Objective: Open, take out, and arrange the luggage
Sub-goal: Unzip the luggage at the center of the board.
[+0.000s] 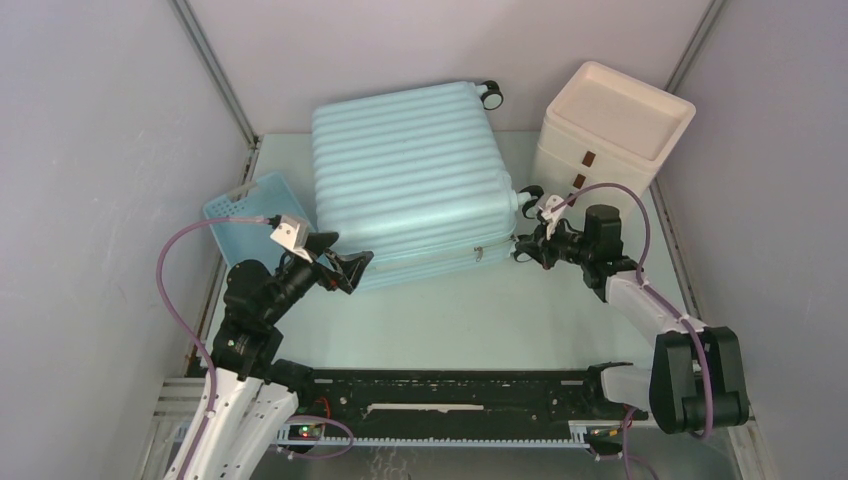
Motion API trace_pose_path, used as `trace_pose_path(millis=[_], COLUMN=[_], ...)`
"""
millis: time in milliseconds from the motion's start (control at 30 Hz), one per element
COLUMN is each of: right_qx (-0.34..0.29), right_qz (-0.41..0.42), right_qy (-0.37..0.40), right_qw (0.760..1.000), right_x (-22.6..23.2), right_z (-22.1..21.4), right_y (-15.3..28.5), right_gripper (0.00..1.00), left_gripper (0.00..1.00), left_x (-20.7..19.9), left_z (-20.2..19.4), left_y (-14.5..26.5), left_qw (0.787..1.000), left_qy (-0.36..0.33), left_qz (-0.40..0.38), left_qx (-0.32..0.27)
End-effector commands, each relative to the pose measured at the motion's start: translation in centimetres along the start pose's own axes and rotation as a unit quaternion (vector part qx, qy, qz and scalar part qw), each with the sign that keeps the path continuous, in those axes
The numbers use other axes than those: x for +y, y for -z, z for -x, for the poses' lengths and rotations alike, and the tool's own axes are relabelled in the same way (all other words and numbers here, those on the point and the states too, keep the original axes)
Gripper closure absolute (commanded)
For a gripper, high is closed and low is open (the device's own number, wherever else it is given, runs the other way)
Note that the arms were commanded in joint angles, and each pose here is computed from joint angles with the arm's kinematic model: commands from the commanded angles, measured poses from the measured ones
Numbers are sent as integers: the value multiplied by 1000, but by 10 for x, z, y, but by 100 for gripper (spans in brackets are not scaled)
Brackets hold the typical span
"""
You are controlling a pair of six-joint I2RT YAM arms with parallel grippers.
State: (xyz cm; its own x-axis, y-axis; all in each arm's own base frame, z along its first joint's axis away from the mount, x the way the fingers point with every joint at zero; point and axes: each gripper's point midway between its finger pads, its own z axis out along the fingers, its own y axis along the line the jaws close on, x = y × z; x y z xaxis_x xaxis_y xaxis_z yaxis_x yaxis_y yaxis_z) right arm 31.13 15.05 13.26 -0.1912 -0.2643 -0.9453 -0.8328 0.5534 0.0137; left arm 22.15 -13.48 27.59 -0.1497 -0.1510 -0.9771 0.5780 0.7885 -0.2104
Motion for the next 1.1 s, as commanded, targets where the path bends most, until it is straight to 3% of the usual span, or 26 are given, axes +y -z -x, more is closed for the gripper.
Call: trace_pose_path(millis=[0,300,467,767,1067], right_qx=[-8,-3,-2,-6,-106], right_qz=[-62,-222,-254,-197,-73], right_qy=[50,50,36,-56,-213], right_qw=[997,974,966,979,969], right_x=[-25,-75,-86,-83,-79], right_z=[21,30,28,12,30], right_y=[6,16,20,8,14], right_gripper=[100,100,100,100,100], left_gripper=[3,4,4,4,4], left_x=[-3,-4,-4,-5,-11], left_z=[3,2,1,-1,-3], left_y=[-2,-3,-3,-4,-5], left_qw=[1000,1000,1000,999,999], left_qy=[-16,-18,-20,-24,-31], left_qz=[-12,-14,-16,-21,-40], left_qx=[-12,-12,-12,-12,-13])
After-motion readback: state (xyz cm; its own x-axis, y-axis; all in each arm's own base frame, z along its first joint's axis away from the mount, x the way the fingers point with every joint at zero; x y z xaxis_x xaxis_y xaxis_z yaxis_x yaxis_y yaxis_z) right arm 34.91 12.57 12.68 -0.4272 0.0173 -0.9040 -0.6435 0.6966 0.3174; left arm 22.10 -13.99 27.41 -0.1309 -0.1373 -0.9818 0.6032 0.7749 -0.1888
